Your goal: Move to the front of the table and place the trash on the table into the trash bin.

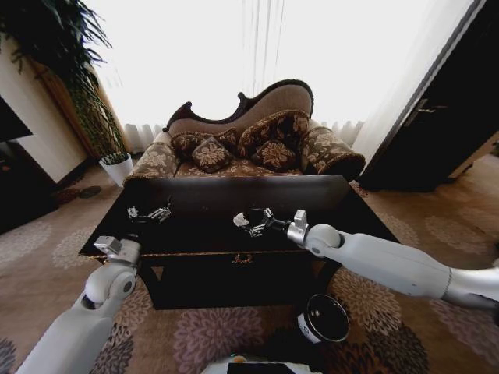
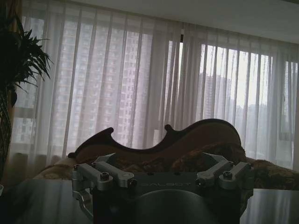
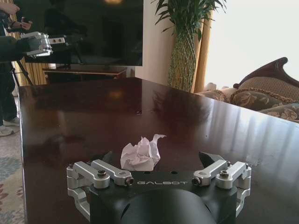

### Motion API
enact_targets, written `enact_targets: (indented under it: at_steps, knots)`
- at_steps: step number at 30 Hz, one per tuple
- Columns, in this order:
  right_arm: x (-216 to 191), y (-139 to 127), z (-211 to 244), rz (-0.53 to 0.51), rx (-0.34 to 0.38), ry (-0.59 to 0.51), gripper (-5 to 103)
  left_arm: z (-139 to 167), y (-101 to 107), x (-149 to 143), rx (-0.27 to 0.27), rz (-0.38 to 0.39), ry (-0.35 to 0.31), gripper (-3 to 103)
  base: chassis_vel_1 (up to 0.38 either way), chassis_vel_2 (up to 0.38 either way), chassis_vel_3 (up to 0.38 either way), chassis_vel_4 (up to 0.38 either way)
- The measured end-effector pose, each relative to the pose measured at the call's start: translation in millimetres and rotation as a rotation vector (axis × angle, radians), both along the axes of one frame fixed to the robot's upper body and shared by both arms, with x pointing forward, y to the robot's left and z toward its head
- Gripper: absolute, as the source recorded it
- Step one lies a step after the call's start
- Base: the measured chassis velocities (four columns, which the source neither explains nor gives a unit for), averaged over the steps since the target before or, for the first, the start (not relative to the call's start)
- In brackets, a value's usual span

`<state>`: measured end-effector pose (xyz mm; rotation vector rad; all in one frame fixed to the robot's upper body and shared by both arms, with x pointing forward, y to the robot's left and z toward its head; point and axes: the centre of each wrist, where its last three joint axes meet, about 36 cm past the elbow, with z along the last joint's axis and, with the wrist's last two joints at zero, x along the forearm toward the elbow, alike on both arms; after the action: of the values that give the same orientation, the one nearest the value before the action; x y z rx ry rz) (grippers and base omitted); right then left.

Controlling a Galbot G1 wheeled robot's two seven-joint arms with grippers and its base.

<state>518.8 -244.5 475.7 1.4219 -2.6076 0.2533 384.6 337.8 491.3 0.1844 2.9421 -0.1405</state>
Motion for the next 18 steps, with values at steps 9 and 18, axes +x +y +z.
enact_targets:
  at_steps: [9, 18]
  knots:
    - [2.9, 0.2, -3.0, 0.005, 0.002, -0.005, 79, 0.0, 0.0, 0.0, 0.0, 0.0, 0.0, 100, 0.0, 0.0, 0.0, 0.0]
    - [0.5, -0.9, -3.1, 0.004, 0.011, -0.009, 41, 0.0, 0.0, 0.0, 0.0, 0.0, 0.0, 100, 0.0, 0.0, 0.0, 0.0]
